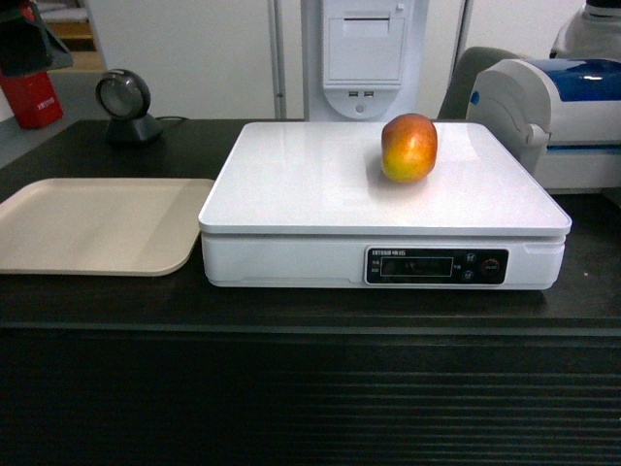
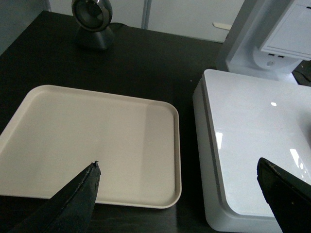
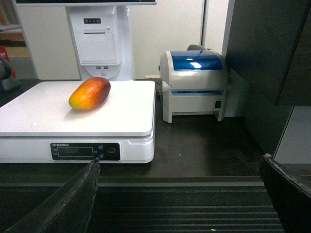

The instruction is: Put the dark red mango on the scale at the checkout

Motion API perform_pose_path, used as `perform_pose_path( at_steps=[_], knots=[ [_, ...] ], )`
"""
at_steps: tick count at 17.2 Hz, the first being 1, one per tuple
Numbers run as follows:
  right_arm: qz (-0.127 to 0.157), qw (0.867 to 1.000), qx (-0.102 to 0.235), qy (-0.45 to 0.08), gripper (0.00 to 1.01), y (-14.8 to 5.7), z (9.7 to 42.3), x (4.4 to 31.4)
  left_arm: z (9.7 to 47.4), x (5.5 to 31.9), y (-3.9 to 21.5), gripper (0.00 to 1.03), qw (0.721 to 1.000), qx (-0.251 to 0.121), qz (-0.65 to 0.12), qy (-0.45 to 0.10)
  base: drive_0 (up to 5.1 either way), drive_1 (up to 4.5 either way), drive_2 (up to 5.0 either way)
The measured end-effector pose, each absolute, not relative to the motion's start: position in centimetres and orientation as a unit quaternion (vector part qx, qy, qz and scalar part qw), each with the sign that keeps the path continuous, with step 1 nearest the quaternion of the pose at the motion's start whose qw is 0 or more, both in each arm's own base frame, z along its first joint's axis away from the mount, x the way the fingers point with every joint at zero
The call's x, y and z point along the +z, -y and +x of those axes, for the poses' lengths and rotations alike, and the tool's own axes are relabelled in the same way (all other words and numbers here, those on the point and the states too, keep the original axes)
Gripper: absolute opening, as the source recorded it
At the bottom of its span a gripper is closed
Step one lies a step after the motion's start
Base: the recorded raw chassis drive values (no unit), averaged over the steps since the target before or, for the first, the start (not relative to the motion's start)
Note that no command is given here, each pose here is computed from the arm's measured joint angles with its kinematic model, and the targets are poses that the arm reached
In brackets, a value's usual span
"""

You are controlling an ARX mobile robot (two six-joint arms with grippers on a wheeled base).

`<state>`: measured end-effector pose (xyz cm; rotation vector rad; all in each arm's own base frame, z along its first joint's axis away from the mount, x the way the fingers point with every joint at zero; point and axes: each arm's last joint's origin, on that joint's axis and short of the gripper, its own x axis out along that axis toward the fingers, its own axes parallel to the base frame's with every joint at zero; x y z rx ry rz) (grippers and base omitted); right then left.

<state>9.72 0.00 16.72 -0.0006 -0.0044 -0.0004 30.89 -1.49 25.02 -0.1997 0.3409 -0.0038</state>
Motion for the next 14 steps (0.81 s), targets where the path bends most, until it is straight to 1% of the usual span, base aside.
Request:
perform_pose_path(
  at_steps=[1, 3, 5, 6, 9, 10, 14],
  knots=[
    [0.000, 1.000, 0.000, 0.002, 0.98, 0.0, 9.7, 16.7, 29.8, 25.2, 1.5, 0.98, 0.981, 0.006, -0.107, -0.161, 0.0, 0.00, 0.0],
    [0.000, 1.000, 0.000, 0.002, 0.98, 0.0, 9.7, 16.7, 29.2, 25.3, 1.6, 0.98, 0.981, 0.010, -0.110, -0.158, 0.0, 0.00, 0.0],
    [0.000, 1.000, 0.000, 0.002, 0.98, 0.0, 9.7, 16.7, 27.2, 25.1, 2.1, 0.98, 0.983, 0.027, -0.104, -0.148, 0.0, 0.00, 0.0],
    [0.000, 1.000, 0.000, 0.002, 0.98, 0.0, 9.7, 16.7, 25.6, 24.6, 2.5, 0.98, 0.984, 0.040, -0.096, -0.146, 0.0, 0.00, 0.0],
    [0.000, 1.000, 0.000, 0.002, 0.98, 0.0, 9.7, 16.7, 22.1, 23.3, 3.4, 0.98, 0.984, 0.043, -0.084, -0.155, 0.0, 0.00, 0.0],
    [0.000, 1.000, 0.000, 0.002, 0.98, 0.0, 9.7, 16.7, 21.2, 22.9, 3.7, 0.98, 0.984, 0.042, -0.081, -0.156, 0.0, 0.00, 0.0],
    [0.000, 1.000, 0.000, 0.002, 0.98, 0.0, 9.7, 16.7, 17.8, 22.3, 4.1, 0.98, 0.983, 0.064, -0.094, -0.143, 0.0, 0.00, 0.0]
  ],
)
